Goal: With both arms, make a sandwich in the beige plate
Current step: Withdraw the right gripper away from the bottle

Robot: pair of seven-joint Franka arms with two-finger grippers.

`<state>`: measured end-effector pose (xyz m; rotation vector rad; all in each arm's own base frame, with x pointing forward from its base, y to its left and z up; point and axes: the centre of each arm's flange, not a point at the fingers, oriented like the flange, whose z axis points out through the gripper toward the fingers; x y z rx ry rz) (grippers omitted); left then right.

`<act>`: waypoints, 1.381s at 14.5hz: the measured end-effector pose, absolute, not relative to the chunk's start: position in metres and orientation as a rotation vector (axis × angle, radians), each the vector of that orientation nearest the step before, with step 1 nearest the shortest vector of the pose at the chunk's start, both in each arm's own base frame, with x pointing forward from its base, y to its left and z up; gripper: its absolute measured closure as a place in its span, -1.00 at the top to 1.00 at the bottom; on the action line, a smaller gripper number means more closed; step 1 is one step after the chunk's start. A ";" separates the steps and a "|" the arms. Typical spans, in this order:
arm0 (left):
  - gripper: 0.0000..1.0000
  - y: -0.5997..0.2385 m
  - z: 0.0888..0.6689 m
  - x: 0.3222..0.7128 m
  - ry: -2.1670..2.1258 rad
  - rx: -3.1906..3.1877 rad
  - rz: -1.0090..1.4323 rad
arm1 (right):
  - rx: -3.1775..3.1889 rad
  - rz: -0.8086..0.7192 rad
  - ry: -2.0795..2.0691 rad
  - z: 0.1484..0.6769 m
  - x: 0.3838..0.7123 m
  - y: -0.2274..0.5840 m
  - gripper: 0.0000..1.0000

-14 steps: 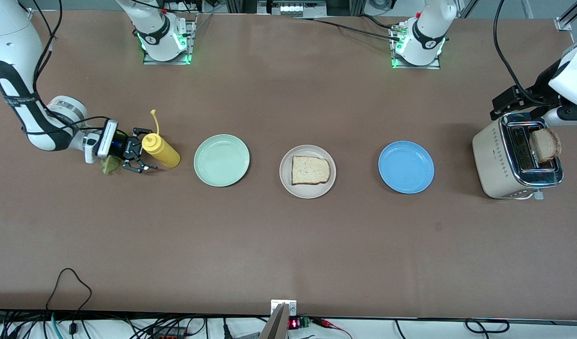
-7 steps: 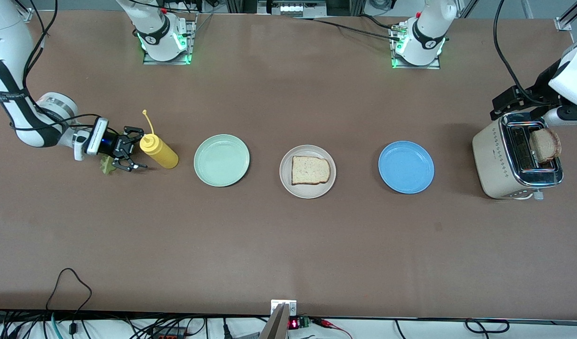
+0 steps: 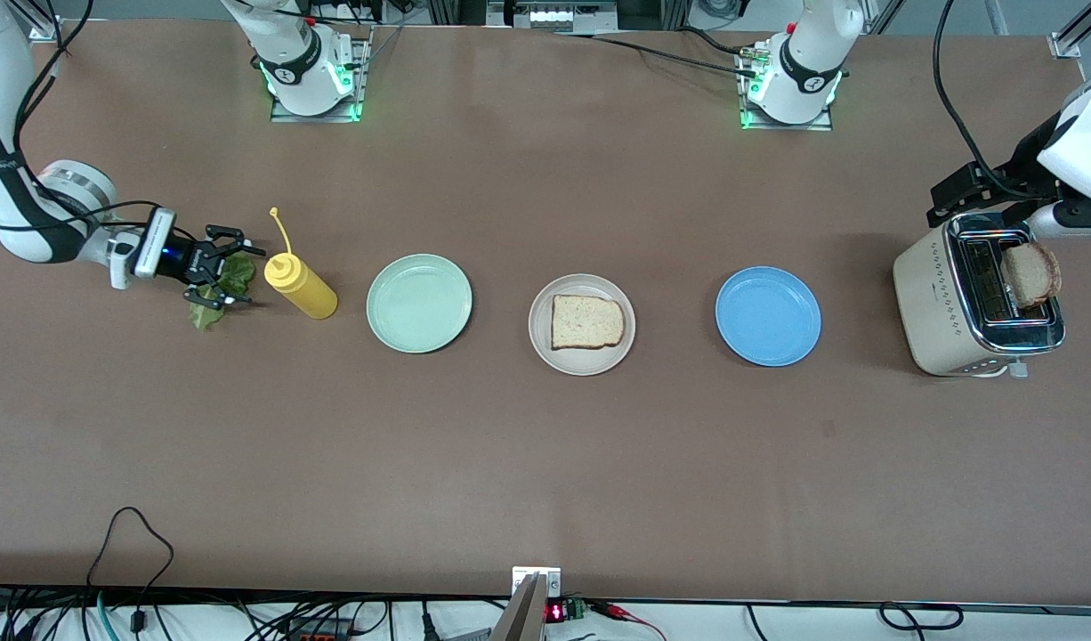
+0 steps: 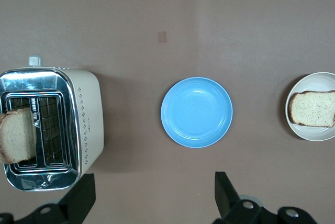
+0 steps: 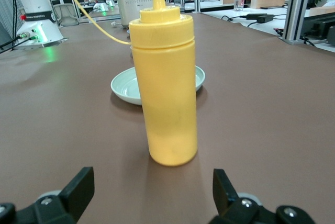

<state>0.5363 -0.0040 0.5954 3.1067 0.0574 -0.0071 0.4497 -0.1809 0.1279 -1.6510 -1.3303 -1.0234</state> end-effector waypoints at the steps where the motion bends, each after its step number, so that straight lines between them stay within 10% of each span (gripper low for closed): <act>1: 1.00 -0.004 0.595 0.536 0.057 3.107 -0.007 | -1.671 -1.005 -1.348 0.138 0.452 -0.194 1.00; 20: 1.00 -0.003 0.595 0.536 0.061 3.107 -0.012 | -2.612 -0.078 -0.641 0.403 0.560 -0.221 1.00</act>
